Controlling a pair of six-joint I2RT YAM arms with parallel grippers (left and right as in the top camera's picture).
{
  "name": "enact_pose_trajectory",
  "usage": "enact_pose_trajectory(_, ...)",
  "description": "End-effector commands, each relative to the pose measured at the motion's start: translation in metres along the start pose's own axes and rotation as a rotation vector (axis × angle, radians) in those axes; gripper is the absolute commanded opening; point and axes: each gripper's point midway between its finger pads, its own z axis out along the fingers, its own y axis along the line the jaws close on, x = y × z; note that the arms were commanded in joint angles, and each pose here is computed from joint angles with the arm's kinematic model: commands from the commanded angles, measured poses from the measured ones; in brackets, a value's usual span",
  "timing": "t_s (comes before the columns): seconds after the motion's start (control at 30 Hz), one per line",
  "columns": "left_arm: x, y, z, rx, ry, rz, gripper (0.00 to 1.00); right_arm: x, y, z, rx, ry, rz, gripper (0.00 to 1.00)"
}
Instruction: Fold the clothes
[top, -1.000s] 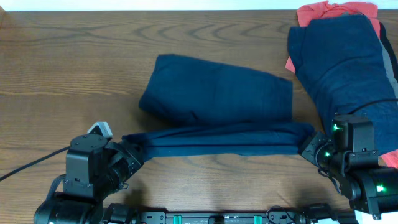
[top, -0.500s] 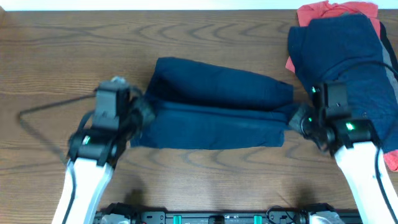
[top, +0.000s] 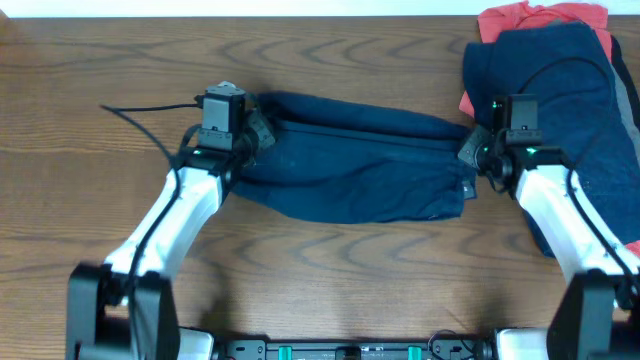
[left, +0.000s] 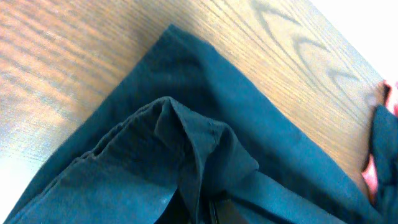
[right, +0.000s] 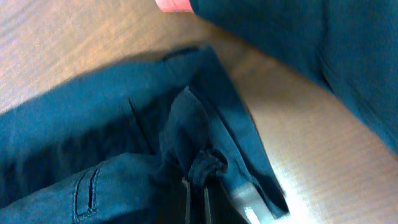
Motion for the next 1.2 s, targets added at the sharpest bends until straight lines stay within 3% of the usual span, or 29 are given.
enact_pose_trajectory(0.0, -0.017, 0.014, 0.014, -0.059, -0.067, 0.001, 0.06, -0.015, -0.019, 0.018, 0.093, -0.05, -0.026, 0.01)
enact_pose_trajectory(0.17, -0.021, 0.013, 0.032, -0.038, -0.09, 0.003, 0.06, -0.017, -0.017, 0.047, 0.085, -0.063, -0.026, 0.03)
enact_pose_trajectory(0.2, -0.022, 0.012, 0.036, -0.033, -0.096, 0.003, 0.17, -0.019, -0.016, 0.053, 0.081, -0.069, -0.025, 0.15)
enact_pose_trajectory(0.23, -0.023, 0.012, 0.038, -0.03, -0.099, 0.004, 0.42, -0.021, -0.016, 0.056, 0.079, -0.078, -0.024, 0.39)
enact_pose_trajectory(0.27, -0.023, 0.012, 0.04, -0.026, -0.104, 0.004, 0.77, -0.023, -0.014, 0.06, 0.075, -0.091, -0.023, 0.7)
enact_pose_trajectory(0.3, -0.025, 0.011, 0.041, -0.024, -0.112, 0.004, 0.98, -0.027, -0.012, 0.062, 0.065, -0.106, -0.022, 0.96)
enact_pose_trajectory(0.57, -0.043, 0.003, 0.032, -0.016, -0.189, 0.096, 0.98, -0.059, 0.016, 0.042, -0.043, -0.221, -0.061, 0.99)
enact_pose_trajectory(0.87, -0.046, -0.008, -0.024, -0.018, -0.192, 0.184, 0.98, -0.059, 0.033, -0.015, -0.127, -0.222, -0.148, 0.99)
enact_pose_trajectory(1.0, -0.045, -0.012, -0.059, -0.012, -0.198, 0.189, 0.98, -0.045, 0.036, -0.039, -0.147, -0.191, -0.189, 0.99)
enact_pose_trajectory(1.17, -0.023, 0.007, -0.071, -0.08, -0.108, 0.186, 0.98, -0.002, 0.039, -0.036, -0.144, -0.034, -0.234, 0.99)
